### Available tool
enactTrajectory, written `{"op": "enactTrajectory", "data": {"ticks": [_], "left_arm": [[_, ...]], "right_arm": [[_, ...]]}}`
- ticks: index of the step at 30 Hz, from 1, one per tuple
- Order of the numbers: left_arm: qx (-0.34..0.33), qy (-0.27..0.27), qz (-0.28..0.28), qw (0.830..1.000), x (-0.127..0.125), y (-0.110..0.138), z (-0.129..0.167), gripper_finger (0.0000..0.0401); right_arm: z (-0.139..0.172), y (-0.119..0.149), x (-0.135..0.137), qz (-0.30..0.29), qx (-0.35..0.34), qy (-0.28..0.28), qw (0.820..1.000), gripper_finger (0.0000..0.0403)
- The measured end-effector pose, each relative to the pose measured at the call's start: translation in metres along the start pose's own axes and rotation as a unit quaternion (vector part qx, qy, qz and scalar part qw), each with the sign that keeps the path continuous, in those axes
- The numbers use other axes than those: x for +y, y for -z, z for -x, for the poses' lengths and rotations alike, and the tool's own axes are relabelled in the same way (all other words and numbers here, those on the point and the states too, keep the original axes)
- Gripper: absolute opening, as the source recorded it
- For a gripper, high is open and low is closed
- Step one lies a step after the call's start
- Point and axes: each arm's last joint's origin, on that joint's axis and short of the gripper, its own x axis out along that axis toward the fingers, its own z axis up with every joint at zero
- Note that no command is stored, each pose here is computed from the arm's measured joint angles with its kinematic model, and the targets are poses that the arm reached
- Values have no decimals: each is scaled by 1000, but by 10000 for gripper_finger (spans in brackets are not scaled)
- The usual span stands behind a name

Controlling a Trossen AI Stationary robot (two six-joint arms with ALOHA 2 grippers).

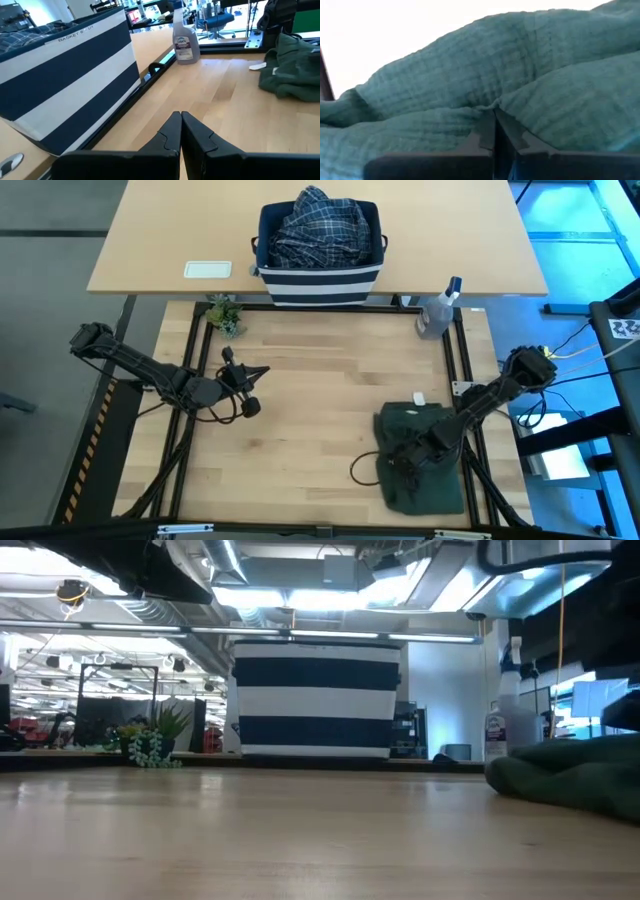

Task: Fold Laundry from Bin
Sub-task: Move the green polo shirt to the bottom right of the table

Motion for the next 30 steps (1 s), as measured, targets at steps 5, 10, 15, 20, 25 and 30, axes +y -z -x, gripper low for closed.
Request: {"op": "enactTrajectory", "data": {"ticks": [5, 10, 15, 20, 25, 30], "left_arm": [[0, 0, 0, 1000, 0, 0, 0, 0], [0, 0, 1, 1000, 0, 0, 0, 0], [0, 0, 1, 1000, 0, 0, 0, 0], [0, -2, 1, 1000, 0, 0, 0, 0], [0, -2, 1, 1000, 0, 0, 0, 0], [0, -2, 1, 1000, 0, 0, 0, 0]], "right_arm": [[7, -4, 6, 13, -38, -29, 999, 1], [24, -15, 12, 37, -125, -57, 990, 1], [31, -25, 2, 26, -155, -30, 987, 1], [26, -38, -15, -4, -159, 12, 987, 1], [19, -46, -28, -17, -146, 36, 989, 1], [13, -40, -37, -24, -97, 72, 992, 1]]}}
